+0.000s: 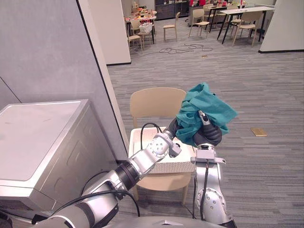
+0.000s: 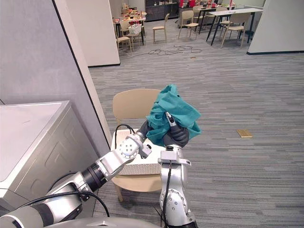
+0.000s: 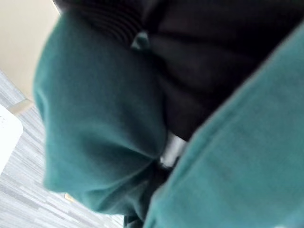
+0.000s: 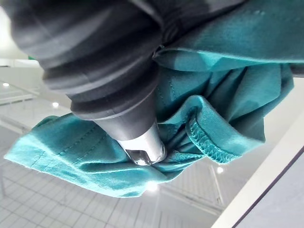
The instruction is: Pick up the laundry basket with both hands and put the clothes into the washing machine.
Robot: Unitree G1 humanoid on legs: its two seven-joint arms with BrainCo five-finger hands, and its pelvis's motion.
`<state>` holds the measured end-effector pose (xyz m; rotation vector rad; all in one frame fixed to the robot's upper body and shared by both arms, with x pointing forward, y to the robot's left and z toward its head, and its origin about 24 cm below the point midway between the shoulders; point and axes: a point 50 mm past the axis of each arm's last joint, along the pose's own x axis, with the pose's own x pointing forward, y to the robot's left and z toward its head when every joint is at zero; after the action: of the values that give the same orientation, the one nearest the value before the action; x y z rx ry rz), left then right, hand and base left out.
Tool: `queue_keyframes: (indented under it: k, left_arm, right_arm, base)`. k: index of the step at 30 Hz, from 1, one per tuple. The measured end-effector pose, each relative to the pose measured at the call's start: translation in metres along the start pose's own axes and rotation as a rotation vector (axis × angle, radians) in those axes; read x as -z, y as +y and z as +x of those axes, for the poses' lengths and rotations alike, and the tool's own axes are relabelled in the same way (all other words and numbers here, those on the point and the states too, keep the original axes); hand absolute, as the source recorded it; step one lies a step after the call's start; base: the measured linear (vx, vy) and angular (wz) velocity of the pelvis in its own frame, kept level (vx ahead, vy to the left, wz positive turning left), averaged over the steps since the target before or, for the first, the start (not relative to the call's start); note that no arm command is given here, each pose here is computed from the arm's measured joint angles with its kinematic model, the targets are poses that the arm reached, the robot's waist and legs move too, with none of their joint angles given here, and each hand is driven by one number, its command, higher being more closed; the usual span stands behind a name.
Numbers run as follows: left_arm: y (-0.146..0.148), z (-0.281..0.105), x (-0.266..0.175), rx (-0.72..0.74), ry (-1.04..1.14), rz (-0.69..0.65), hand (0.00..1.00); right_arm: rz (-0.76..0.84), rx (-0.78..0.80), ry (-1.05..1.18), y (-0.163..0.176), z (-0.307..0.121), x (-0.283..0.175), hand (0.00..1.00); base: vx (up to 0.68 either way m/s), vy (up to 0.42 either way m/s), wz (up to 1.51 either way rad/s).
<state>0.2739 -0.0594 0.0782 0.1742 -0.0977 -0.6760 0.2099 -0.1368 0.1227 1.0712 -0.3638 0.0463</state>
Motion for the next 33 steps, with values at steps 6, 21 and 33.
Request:
queue_keyframes:
  k: [6, 21, 33]
  left_arm:
    - [0.001, 0.000, 0.000, -0.003, 0.000, -0.004, 1.00]
    - [0.013, 0.006, -0.008, -0.046, -0.022, -0.024, 1.00]
    - [0.106, -0.016, -0.015, -0.404, -0.099, -0.163, 1.00]
  right_arm:
    - [0.002, -0.002, -0.002, 0.000, 0.000, 0.000, 1.00]
    - [-0.059, -0.032, -0.023, 0.001, -0.008, -0.014, 0.00]
    - [-0.233, 0.184, -0.139, -0.034, -0.043, -0.059, 0.00]
  base:
    - [0.00, 0.000, 0.00]
    - [0.00, 0.000, 0.00]
    - [0.01, 0.003, -0.10]
